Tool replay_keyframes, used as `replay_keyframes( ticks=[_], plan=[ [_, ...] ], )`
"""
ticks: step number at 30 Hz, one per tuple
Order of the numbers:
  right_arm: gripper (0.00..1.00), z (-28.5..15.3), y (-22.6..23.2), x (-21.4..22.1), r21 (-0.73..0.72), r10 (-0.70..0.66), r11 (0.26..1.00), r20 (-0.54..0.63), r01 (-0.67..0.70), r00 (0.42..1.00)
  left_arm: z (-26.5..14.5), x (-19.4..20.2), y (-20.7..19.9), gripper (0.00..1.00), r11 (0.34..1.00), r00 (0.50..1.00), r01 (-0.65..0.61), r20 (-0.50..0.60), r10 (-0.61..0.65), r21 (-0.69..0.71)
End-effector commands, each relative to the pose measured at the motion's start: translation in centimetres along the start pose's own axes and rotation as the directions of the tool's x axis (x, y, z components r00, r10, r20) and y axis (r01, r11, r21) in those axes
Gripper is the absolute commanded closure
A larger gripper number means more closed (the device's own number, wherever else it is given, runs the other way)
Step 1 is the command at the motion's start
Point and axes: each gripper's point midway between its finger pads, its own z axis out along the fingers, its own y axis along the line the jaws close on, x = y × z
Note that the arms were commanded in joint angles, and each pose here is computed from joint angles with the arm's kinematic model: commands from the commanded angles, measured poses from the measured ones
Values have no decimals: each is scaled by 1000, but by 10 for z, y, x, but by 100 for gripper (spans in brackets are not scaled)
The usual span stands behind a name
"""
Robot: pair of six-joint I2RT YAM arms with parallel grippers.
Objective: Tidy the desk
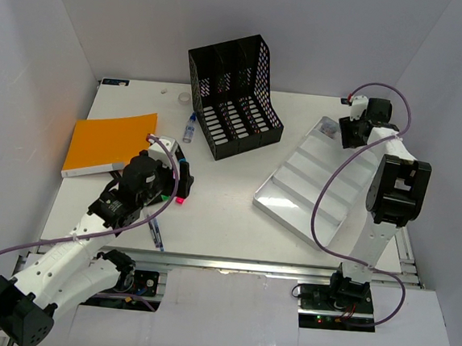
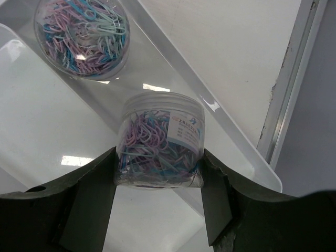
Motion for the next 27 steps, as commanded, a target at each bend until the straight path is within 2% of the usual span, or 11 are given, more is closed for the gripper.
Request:
replay_keyframes(
  ticks=[1,4,7,12,15,17,18,20,21,24,27],
  plan=[
    [51,-1,-10,-22,13,-12,1000,46,11,999,-1,1,6,2,1000,1000,-7,2,7,-24],
    [22,-3,-11,-24,17,-13,1000,49,12,999,0,2,6,2,1000,1000,-8,-2,8,-28],
    [9,-11,-11,-30,16,-12,1000,70,11,997,1,3,7,2,999,1000,-9,-7,8,-32],
    [2,-44,-3,-51,-24,-1,1000,139,4,990,3,5,8,2,999,1000,-7,-17,7,-39],
    [2,-87,30,-65,-189,-28,980,210,69,977,5,9,10,2,998,999,9,-31,-11,-57],
    [2,-120,79,-55,-416,-39,898,247,143,968,7,14,13,2,997,999,22,-45,-25,-75],
    [2,-146,103,-57,-505,-36,841,305,194,952,8,16,15,2,995,998,36,-53,-41,-92],
    [2,-200,163,-48,-708,35,641,415,298,909,12,22,21,3,987,993,78,-73,-89,-142],
    [2,-215,188,-41,-733,19,578,451,359,892,16,27,28,4,980,990,91,-94,-109,-175],
    [2,-247,249,-11,-768,-1,468,496,439,869,25,45,56,6,940,967,154,-147,-207,-304],
    [3,-261,272,9,-746,16,427,571,511,821,33,57,77,6,896,934,226,-177,-311,-383]
  ],
)
